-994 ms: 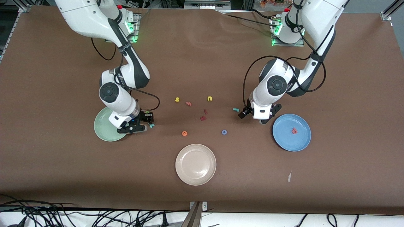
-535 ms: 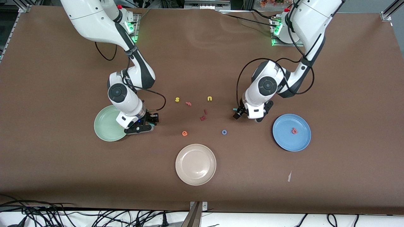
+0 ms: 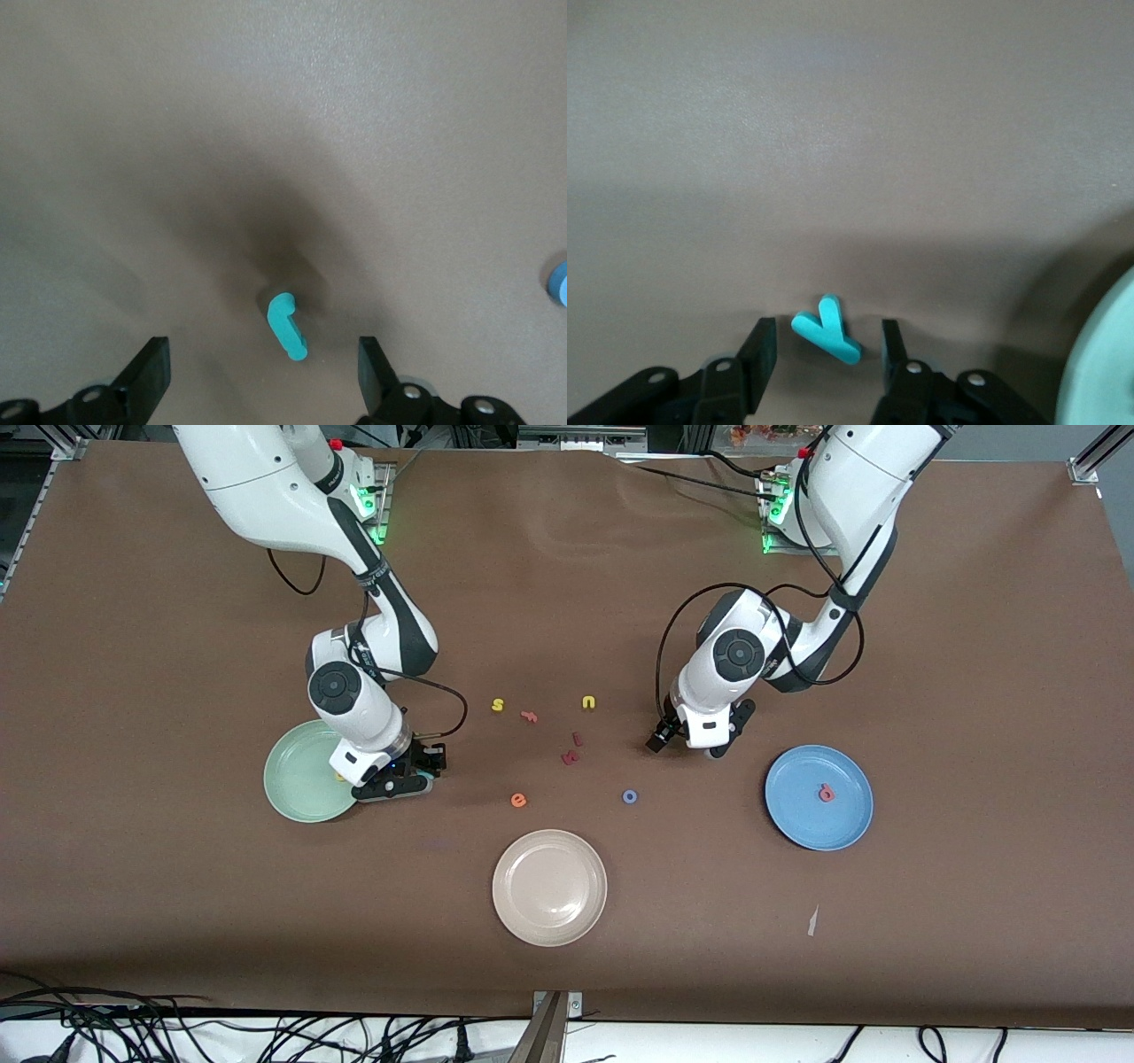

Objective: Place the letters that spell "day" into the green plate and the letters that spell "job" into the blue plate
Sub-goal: 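Reach the left gripper to cyan letter while the right gripper reaches cyan Y, then grasp the cyan letter with the left gripper while the right gripper grasps Y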

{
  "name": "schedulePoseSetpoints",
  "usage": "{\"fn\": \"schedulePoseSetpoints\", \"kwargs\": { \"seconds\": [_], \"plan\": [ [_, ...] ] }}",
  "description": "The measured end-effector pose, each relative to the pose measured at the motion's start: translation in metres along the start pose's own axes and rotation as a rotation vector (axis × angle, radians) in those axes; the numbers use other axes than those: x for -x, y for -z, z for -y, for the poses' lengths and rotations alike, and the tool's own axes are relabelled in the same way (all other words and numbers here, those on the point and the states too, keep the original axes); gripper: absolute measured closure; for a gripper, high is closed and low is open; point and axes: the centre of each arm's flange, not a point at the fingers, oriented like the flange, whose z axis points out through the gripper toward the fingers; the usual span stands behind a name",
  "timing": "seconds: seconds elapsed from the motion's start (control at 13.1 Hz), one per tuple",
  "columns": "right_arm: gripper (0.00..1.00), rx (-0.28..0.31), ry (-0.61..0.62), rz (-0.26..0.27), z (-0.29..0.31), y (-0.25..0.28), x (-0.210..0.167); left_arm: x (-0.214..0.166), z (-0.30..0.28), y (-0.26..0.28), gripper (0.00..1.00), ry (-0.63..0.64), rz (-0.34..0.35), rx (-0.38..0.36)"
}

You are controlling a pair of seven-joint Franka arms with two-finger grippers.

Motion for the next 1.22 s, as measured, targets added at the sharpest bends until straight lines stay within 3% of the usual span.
{"fn": "schedulePoseSetpoints", "kwargs": {
  "seconds": [0.38, 1.22],
  "plan": [
    [0.48, 0.001, 0.000, -0.002, -0.001, -0.004, 0.004, 0.007, -0.001, -0.006, 0.15, -0.005, -0.001, 0.015],
    [0.73, 0.002, 0.001, -0.006, -0.003, -0.003, 0.003, 0.008, 0.000, -0.012, 0.29, -0.047, -0.090, 0.008]
  ]
}}
